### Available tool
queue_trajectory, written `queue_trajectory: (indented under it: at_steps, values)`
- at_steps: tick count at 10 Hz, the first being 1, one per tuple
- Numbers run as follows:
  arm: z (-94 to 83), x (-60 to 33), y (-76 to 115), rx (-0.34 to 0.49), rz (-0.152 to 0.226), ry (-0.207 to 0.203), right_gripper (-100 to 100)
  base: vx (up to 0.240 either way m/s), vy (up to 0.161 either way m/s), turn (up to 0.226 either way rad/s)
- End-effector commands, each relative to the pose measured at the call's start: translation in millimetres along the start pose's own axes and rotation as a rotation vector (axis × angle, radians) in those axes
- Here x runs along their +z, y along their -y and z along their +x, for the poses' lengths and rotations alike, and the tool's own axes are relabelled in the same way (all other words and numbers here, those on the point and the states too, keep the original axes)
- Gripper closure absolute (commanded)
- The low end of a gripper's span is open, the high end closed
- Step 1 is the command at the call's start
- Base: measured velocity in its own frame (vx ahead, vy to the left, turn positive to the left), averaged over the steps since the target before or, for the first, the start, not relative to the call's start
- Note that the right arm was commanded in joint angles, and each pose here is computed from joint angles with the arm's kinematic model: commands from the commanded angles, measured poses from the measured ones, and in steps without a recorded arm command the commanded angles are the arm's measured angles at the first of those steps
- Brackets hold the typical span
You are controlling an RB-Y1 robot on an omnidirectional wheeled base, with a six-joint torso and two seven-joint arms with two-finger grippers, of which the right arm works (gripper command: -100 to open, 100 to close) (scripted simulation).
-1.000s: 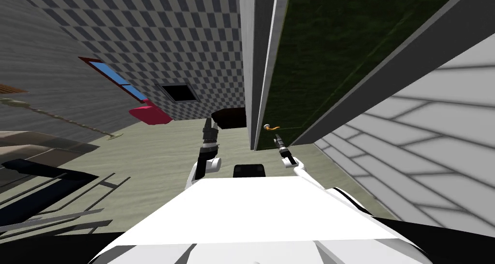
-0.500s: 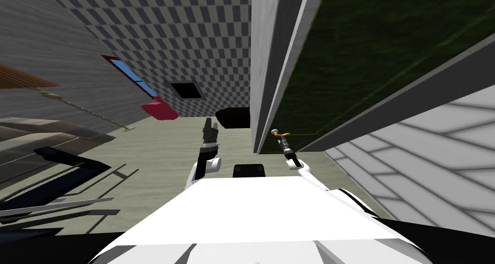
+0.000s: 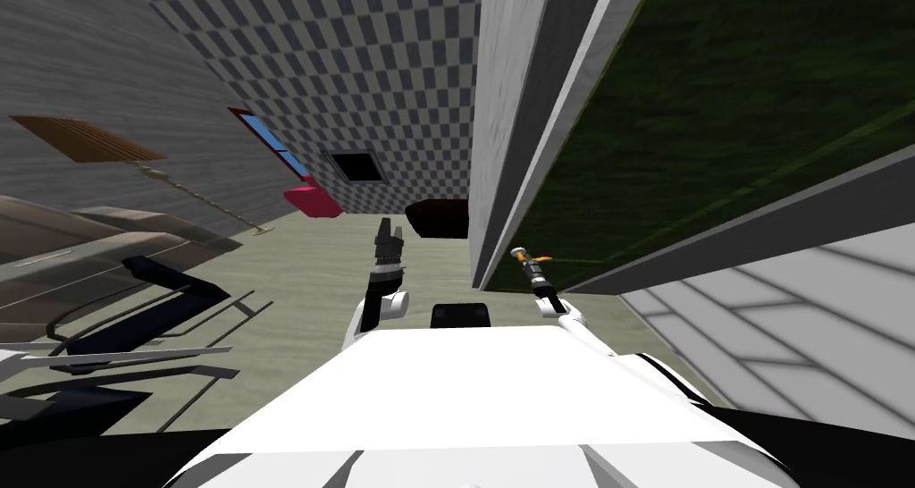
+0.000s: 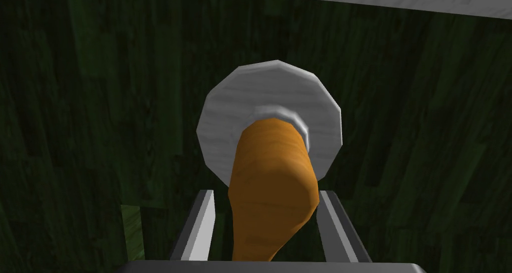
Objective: Pull the door open
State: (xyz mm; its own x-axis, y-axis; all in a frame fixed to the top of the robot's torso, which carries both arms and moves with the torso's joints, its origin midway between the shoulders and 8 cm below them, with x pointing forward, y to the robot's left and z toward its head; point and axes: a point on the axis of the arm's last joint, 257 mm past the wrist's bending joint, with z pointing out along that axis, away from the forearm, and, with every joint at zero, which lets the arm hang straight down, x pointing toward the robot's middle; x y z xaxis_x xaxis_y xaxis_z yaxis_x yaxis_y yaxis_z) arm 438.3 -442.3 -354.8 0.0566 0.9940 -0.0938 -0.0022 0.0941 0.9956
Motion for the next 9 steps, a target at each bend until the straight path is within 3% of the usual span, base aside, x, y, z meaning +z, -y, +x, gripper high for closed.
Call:
queue_trajectory:
  at_steps: [1,5,9]
  values:
    - [0.2,-0.2,0.4,0.0,0.001,0.0,100,-0.028,0.003,-0.009]
    - [0.2,-0.2,0.4,0.0,0.001,0.0,100,-0.01,-0.001,0.002]
    - [-5.7,-20.4,0.9,-0.005,-0.003,-0.046,100,-0.166,-0.072,0.138]
